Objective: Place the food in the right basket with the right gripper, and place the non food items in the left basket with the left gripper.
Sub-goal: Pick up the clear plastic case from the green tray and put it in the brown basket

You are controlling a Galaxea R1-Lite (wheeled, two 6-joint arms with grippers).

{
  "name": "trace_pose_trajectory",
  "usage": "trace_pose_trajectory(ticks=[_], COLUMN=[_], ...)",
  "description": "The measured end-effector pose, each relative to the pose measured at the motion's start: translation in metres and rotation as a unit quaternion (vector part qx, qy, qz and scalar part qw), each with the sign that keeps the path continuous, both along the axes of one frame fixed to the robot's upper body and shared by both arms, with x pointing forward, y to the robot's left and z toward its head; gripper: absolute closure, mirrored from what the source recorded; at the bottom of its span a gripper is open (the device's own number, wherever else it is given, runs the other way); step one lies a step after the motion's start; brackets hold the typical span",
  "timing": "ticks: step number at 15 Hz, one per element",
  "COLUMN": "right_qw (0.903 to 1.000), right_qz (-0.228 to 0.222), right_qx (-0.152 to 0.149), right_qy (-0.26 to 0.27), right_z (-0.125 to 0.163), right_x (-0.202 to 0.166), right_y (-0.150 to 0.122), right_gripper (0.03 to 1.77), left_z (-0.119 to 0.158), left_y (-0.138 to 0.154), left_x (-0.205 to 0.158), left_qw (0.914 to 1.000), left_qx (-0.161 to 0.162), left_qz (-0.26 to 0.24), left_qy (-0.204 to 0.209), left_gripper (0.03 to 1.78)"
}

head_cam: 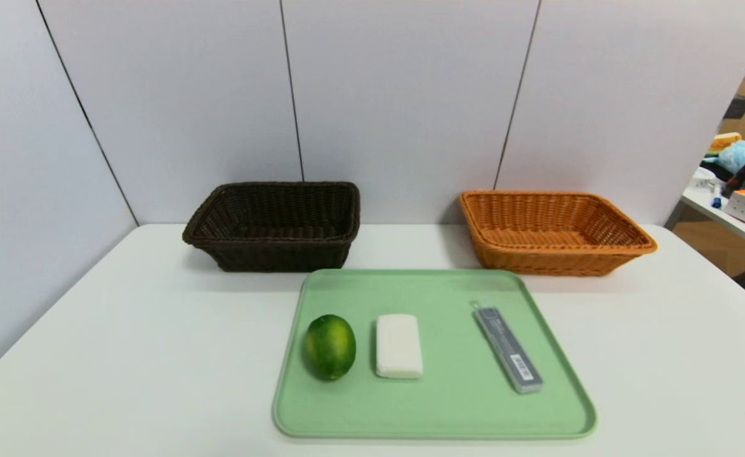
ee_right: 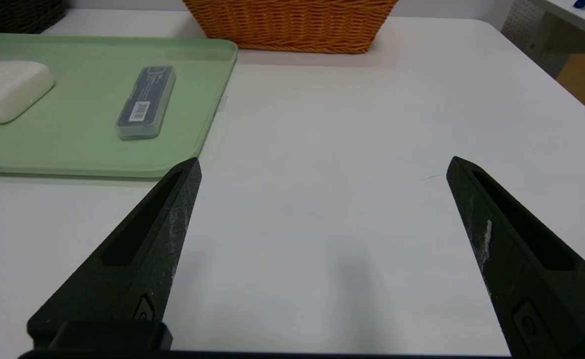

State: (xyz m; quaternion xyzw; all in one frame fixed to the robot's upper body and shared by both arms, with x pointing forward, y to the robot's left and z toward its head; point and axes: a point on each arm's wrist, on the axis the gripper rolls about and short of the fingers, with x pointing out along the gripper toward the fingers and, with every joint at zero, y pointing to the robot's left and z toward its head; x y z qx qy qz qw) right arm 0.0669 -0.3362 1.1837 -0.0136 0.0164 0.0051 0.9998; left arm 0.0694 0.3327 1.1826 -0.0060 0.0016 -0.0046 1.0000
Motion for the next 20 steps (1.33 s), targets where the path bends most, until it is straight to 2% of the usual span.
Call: trace_pose_trajectory(ticks=[11, 16, 20], right_qw=[1.0, 0.9999, 0.9999], right_qz=[0.0, 0.005, 0.01], right_qx=[-0.001, -0.01, -0.013], right_qy=[0.001, 0.001, -0.005], right_z=[0.0, 0.0, 0.005], right_x=[0.0, 0.0, -0.002], right_y=[0.0, 0.0, 0.0], right_gripper=[0.1, 0.1, 0.1], left_z=[0.0, 0.001, 0.016], left_y=[0.0, 0.0, -0.001], left_x=[0.0, -0.001, -0.004], left_qw=[1.0, 0.9999, 0.9998], left_qx=[0.01, 0.009, -0.006], left_qz=[0.0, -0.001, -0.016], left_qy=[-0.001, 0.012, 0.011], left_gripper=[0.12, 0.12, 0.12])
